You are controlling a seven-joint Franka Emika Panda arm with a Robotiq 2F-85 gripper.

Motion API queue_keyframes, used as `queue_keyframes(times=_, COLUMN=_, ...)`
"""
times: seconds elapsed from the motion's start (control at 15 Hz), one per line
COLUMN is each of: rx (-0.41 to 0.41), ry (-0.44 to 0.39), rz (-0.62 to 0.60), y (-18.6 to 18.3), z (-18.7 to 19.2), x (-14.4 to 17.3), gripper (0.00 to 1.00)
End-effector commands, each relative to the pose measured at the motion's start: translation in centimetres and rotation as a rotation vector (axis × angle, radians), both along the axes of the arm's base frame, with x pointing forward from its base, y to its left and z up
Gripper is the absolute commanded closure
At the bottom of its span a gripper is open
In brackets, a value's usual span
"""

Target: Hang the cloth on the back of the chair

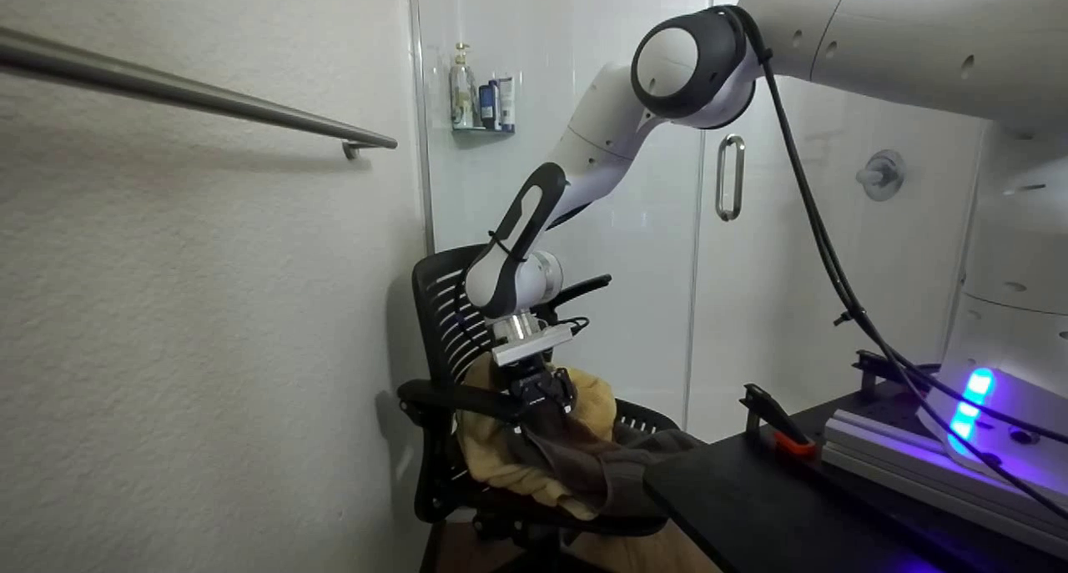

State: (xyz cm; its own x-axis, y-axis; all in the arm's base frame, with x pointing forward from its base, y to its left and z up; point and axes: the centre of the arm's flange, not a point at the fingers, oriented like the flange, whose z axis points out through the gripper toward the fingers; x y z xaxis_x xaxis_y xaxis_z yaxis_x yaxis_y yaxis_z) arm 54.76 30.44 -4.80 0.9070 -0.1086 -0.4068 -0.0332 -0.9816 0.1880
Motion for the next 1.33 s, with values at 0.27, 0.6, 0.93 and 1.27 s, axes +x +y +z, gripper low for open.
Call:
queue_keyframes(times=0.27, rx=-0.299, ry=-0.208, rz=-0.044, y=-1.3, z=-3.6, x=5.1, gripper=0.0)
queue_keyframes(times=0.6, rx=-0.216, ry=-0.467, rz=-0.13, y=-0.9, z=-3.3, x=6.6, gripper=0.0)
queue_keyframes(times=0.93, rx=-0.079, ry=-0.667, rz=-0.067, y=0.9, z=-1.3, x=6.5, gripper=0.28)
queue_keyframes(times=1.27, rx=0.004, ry=-0.747, rz=-0.041, y=0.9, z=-1.6, x=6.6, gripper=0.73)
